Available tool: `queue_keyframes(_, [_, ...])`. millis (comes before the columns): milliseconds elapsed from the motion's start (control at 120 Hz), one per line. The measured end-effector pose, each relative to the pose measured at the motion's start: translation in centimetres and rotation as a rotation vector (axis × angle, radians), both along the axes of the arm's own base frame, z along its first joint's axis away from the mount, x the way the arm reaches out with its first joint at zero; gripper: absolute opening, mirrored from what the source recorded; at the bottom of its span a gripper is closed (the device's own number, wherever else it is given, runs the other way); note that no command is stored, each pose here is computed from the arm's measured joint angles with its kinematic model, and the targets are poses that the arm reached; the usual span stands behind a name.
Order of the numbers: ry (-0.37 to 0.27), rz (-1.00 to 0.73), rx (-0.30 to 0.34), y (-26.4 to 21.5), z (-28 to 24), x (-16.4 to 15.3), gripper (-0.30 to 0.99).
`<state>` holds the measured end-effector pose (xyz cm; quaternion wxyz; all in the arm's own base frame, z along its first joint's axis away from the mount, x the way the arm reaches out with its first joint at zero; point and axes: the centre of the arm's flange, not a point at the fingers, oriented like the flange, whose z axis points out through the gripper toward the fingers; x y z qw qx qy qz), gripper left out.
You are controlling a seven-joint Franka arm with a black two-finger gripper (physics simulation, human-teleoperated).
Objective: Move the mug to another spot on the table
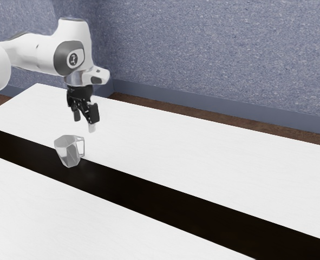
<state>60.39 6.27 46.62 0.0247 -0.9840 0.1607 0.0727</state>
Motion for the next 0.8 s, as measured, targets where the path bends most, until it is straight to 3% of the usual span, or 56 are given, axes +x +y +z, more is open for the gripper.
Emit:
queue_keyframes(133, [-0.006,0.001,-0.107,5.5,-5.3,1.2,0.69])
queue_keyframes(233, [-0.025,-0.077,-0.136,6.4,-7.1,2.5,0.69])
queue_keyframes(800, [-0.006,-0.422,-0.082,13.3,-11.9,6.1,0.69])
